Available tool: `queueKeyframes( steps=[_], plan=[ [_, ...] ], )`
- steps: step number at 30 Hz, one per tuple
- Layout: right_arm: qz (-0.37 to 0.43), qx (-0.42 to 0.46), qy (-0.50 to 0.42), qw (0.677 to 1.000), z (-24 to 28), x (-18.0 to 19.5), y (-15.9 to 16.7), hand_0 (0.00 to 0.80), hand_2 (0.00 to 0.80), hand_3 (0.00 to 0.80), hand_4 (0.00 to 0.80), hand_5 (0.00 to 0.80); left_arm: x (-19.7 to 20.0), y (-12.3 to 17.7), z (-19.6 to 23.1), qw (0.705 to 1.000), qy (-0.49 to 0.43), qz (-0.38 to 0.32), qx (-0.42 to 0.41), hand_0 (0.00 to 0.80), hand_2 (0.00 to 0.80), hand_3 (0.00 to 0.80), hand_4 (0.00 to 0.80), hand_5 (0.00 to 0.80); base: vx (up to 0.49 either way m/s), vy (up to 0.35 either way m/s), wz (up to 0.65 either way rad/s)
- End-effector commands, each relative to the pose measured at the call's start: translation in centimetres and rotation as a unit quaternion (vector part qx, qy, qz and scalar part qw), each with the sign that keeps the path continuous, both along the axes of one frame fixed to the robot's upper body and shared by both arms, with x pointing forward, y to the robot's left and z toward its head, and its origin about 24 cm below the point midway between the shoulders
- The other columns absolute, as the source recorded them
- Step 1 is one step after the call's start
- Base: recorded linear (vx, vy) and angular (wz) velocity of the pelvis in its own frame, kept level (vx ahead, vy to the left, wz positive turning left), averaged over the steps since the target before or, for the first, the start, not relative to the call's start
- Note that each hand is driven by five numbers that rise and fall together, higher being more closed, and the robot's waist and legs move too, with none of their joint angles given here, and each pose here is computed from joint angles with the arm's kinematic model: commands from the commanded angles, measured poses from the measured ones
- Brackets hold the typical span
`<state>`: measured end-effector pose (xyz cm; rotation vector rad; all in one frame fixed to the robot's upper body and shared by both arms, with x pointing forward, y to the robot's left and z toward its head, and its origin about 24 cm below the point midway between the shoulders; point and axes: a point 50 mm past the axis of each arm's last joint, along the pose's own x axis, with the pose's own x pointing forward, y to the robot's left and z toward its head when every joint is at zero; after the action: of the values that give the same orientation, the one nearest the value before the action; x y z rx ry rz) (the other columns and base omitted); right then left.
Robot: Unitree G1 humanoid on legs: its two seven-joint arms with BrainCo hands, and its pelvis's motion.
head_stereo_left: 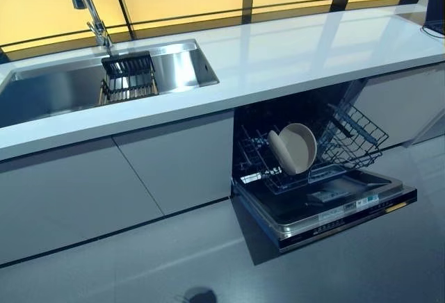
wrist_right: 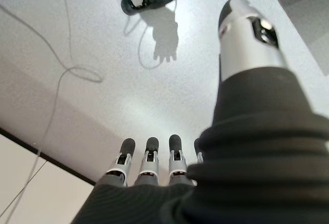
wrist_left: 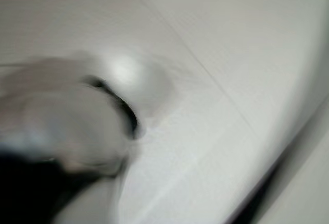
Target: Take plates into dishwasher
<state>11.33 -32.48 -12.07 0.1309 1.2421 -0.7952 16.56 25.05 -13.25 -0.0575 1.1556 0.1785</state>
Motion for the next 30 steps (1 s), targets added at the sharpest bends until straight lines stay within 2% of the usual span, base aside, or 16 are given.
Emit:
queueKeyframes(
  steps=[1,7,9,11,15,16,19,23,25,27,30],
  plan=[
    [-0.054,0.016,-0.049,0.997,0.0,0.6,0.2,0.000,0.000,0.000,0.000,0.000,0.4,0.2,0.2,1.000,-0.016,0.005,0.004,0.000,0.000,0.000,0.000,0.000,-0.139,-0.075,0.14],
    [-0.099,0.052,-0.109,0.988,-0.1,1.2,0.8,0.000,0.000,0.000,0.000,0.000,-0.3,-0.1,-0.2,0.999,-0.014,0.030,-0.002,0.000,0.000,0.000,0.000,0.000,-0.083,-0.054,0.06],
    [-0.103,0.063,-0.147,0.982,0.1,1.9,0.9,0.000,0.000,0.000,0.000,0.000,-1.0,-0.3,-0.5,0.998,-0.012,0.053,-0.009,0.000,0.000,0.000,0.000,0.000,-0.011,-0.098,0.07],
    [-0.121,0.086,-0.212,0.966,0.6,3.4,1.4,0.000,0.000,0.000,0.000,0.000,-2.1,-0.6,-1.0,0.993,-0.023,0.110,-0.033,0.000,0.000,0.000,0.000,0.000,-0.015,-0.133,-0.03],
    [-0.184,0.104,-0.267,0.940,0.4,3.6,1.8,0.000,0.000,0.000,0.000,0.000,-2.4,-1.3,-1.3,0.993,-0.022,0.104,-0.049,0.000,0.000,0.000,0.000,0.000,-0.104,-0.123,0.11],
    [-0.206,0.118,-0.302,0.923,0.6,4.3,2.1,0.000,0.000,0.000,0.000,0.000,-2.7,-1.6,-1.4,0.993,-0.023,0.103,-0.057,0.000,0.000,0.000,0.000,0.000,-0.031,0.041,0.46],
    [-0.209,0.125,-0.318,0.916,0.7,4.9,2.4,0.000,0.000,0.000,0.000,0.000,-3.0,-1.8,-1.6,0.993,-0.020,0.103,-0.060,0.000,0.000,0.000,0.000,0.000,-0.008,0.045,0.14],
    [-0.248,0.122,-0.399,0.874,2.4,6.5,0.9,0.000,0.000,0.000,0.000,0.000,-3.3,-2.1,-1.6,0.994,-0.026,0.089,-0.063,0.000,0.000,0.000,0.000,0.000,-0.058,0.032,-0.05],
    [-0.250,0.122,-0.403,0.872,2.6,6.6,0.8,0.000,0.000,0.000,0.000,0.000,-3.3,-2.1,-1.6,0.994,-0.027,0.089,-0.063,0.000,0.000,0.000,0.000,0.000,-0.052,0.030,0.06],
    [-0.277,0.114,-0.464,0.834,4.7,8.6,-0.9,0.000,0.000,0.000,0.000,0.000,-3.2,-2.7,-1.7,0.993,-0.033,0.083,-0.076,0.000,0.000,0.000,0.000,0.000,-0.134,0.070,0.13],
    [-0.289,0.115,-0.510,0.802,6.4,10.1,-1.7,0.000,0.000,0.000,0.000,0.000,-3.2,-3.1,-1.7,0.993,-0.037,0.076,-0.083,0.000,0.000,0.000,0.000,0.000,-0.064,0.059,0.12]
  ],
)
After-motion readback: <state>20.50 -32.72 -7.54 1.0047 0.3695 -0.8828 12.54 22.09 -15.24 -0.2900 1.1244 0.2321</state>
